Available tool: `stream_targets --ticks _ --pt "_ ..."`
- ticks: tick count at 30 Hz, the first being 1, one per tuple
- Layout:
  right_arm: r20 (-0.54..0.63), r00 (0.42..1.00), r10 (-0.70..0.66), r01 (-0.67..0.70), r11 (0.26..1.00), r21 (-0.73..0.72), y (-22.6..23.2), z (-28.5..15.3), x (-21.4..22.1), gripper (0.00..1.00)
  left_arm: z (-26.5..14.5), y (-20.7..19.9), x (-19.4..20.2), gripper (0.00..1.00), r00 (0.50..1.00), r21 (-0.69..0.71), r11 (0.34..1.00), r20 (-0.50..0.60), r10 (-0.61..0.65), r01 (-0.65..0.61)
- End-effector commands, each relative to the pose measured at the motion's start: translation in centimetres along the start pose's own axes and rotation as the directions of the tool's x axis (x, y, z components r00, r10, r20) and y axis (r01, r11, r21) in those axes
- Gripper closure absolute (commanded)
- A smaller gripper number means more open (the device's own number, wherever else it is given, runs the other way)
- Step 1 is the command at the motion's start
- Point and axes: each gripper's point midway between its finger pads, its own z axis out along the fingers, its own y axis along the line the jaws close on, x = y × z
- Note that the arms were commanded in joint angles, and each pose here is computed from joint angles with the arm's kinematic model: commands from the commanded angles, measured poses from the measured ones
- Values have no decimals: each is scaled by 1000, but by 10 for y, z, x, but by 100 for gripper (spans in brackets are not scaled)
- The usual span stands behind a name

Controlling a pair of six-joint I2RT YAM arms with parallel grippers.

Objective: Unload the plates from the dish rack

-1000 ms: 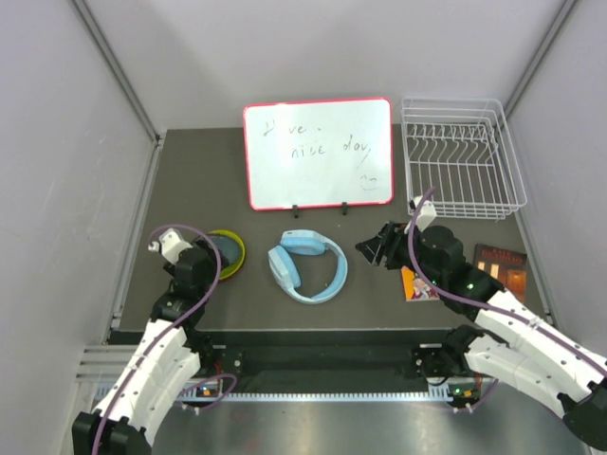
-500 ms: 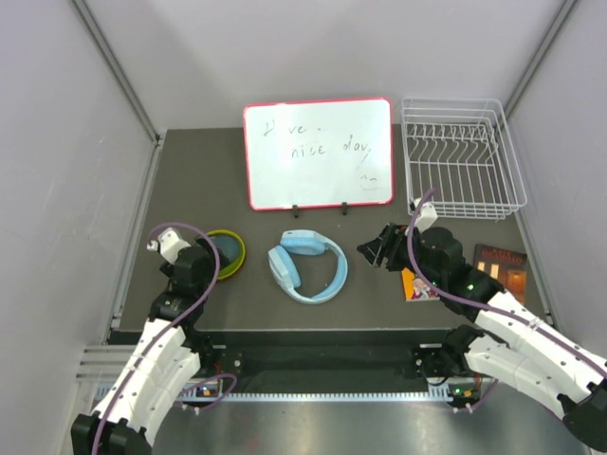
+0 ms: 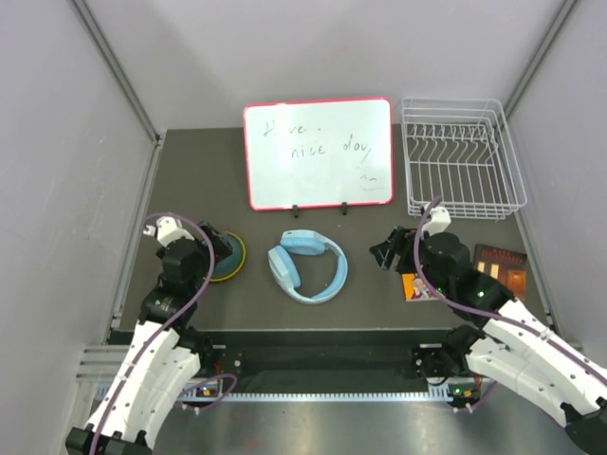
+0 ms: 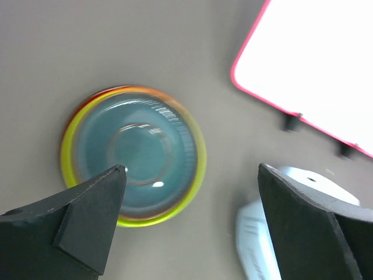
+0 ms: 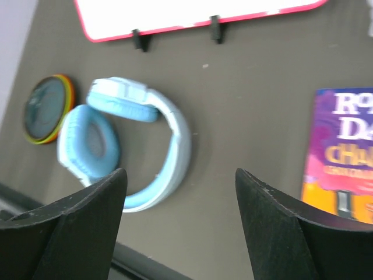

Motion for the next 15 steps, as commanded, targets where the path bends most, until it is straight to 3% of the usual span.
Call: stream_targets --ticks 1,7,12,15 --pt "151 984 -92 66 983 171 -29 -25 -44 21 -14 -61 -27 1 996 270 959 18 83 -85" --pt "297 944 -145 7 908 419 -81 -64 -68 13 -13 -93 -23 1 986 415 898 -11 168 -149" --pt "356 923 -148 -47 874 484 -109 -68 -55 12 -10 -107 -27 1 986 446 882 11 167 -155" --pt "425 896 -133 -107 863 494 -115 -73 -61 0 -9 -118 -27 1 981 479 859 31 190 -181"
